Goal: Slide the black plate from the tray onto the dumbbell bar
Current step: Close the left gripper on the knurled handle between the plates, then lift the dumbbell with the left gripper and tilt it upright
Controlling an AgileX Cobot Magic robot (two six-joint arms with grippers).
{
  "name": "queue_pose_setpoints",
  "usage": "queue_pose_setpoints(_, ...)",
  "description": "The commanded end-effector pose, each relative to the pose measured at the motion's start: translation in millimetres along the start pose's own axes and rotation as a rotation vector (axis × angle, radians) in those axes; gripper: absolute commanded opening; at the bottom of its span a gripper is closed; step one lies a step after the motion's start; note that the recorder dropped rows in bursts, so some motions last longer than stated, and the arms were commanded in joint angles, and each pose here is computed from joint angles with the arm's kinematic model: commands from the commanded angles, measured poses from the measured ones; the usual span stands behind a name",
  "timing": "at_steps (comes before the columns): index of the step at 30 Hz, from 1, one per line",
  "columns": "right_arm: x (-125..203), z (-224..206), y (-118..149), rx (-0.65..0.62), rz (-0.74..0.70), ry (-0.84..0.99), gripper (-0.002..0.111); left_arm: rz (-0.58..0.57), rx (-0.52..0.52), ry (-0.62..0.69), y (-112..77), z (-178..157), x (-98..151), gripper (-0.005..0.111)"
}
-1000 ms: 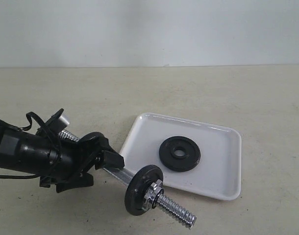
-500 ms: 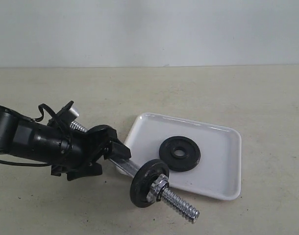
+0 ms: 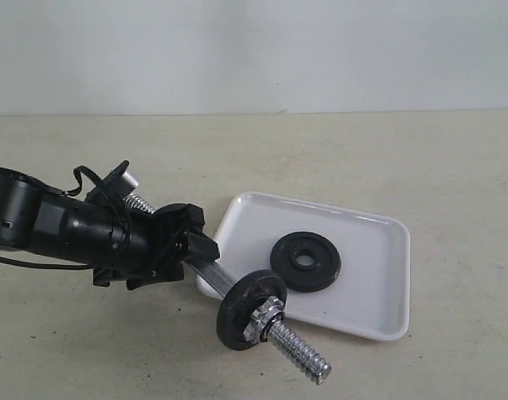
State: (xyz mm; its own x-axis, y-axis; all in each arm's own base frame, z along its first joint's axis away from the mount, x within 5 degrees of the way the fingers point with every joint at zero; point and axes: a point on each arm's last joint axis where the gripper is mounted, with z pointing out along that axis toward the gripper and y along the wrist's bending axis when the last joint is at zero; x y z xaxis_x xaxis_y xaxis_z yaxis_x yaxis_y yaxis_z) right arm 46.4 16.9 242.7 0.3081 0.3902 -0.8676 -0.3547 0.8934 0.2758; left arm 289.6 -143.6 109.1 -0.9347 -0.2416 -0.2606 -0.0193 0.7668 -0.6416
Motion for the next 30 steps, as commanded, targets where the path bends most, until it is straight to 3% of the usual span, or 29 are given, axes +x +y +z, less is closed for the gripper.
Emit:
queue_pose_setpoints(1,-0.5,-0.2,0.0,0.004,-0.009,-0.002,0.001,0.023,-0.092,-0.027,9.0,2.5,-3.3,0.056)
queue_pose_setpoints(8,-0.5,-0.2,0.0,0.004,-0.009,-0.002,0.001,0.022,-0.135,-0.043,13.5,3.8,-5.4,0.053)
queue_pose_setpoints(20,1.5,-0.2,-0.9,0.014,-0.024,0.020,0.001,0.083,-0.138,-0.039,13.7,3.8,-5.5,0.004)
queue_pose_setpoints(30,1.6,-0.2,-1.0,0.015,-0.012,0.021,0.001,0.159,-0.203,-0.058,19.1,2.7,-8.1,0.004)
